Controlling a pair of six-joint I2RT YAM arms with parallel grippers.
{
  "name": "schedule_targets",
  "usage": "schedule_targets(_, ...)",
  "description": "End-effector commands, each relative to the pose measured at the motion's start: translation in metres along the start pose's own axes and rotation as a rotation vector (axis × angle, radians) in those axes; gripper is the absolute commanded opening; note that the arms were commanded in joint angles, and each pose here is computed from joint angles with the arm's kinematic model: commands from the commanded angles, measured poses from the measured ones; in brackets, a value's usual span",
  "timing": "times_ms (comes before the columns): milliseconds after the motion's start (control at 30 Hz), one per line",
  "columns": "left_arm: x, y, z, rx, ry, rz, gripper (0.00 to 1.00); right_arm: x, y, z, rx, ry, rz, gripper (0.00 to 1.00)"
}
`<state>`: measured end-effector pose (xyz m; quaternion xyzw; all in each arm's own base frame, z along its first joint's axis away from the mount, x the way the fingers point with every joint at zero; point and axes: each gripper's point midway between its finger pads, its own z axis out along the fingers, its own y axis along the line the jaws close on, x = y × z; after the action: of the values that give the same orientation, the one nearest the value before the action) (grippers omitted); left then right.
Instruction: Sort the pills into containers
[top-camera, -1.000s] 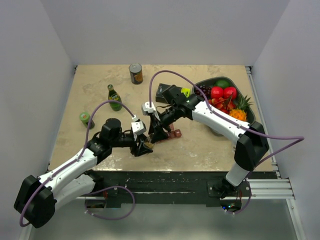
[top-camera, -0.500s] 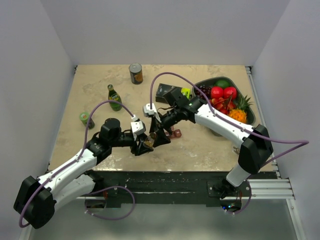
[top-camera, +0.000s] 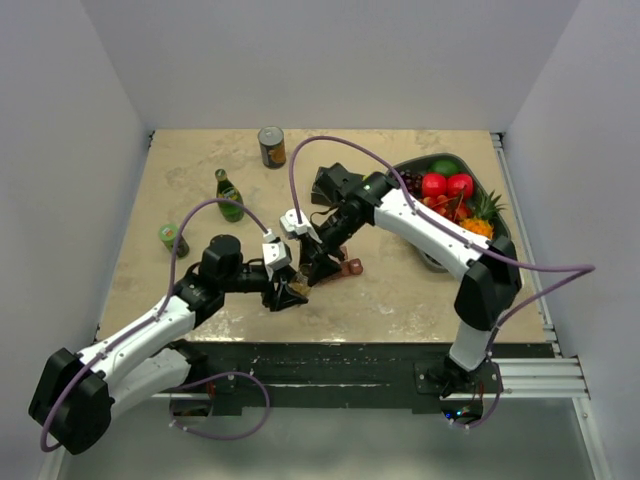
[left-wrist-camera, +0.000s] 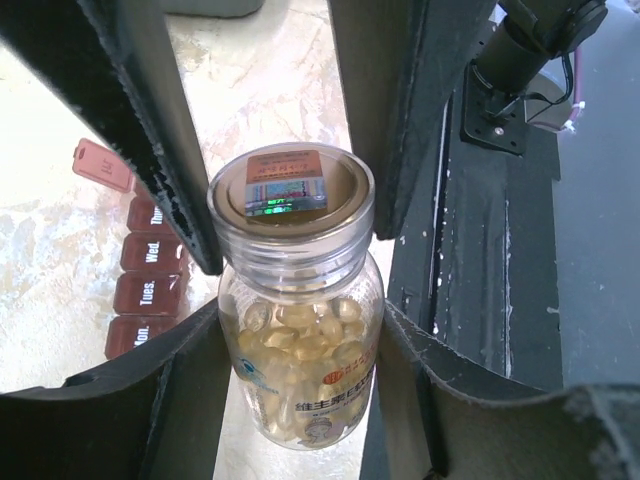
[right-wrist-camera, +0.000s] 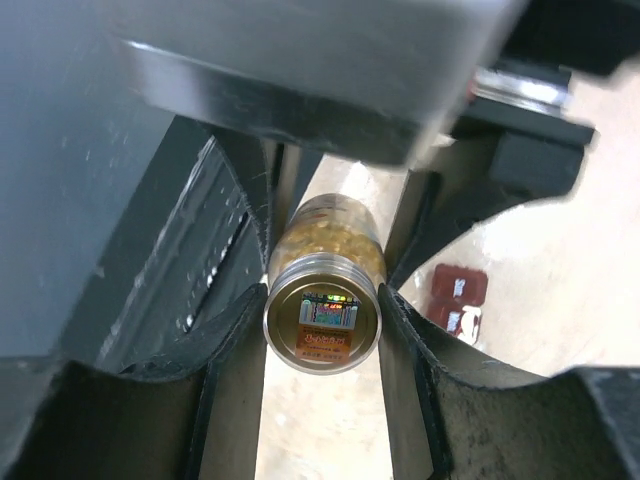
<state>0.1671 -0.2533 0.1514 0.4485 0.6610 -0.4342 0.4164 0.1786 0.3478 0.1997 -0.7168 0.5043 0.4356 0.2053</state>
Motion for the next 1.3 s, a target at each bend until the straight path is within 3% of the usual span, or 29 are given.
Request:
schedule_targets(0, -0.015, -0.011, 0.002, 0.077, -0.044, 0.042, 0.00, -0.014, 0.024, -0.007, -0.179, -0.028, -0.177, 0.34)
schedule_targets(433, -0.016, -0.003, 0.001, 0.028, -0.038, 0.062, 0.00, -0.021, -0.008, -0.041, 0.067, 0.001, -0.111, 0.38)
schedule_targets(733, -0.024, 0.001, -0.004, -0.019, -0.063, 0.096, 0.00, 0.008, -0.026, -0.069, 0.302, 0.027, -0.014, 0.40)
schedule_targets(1033, -0.053, 0.015, -0.016, -0.155, -0.165, 0.156, 0.00, 0.093, -0.043, -0.108, 0.698, 0.133, 0.088, 0.53)
schedule_targets(1267, -0.069, 0.016, -0.023, -0.203, -0.256, 0.156, 0.00, 0.154, -0.029, -0.097, 0.737, 0.244, 0.130, 0.57)
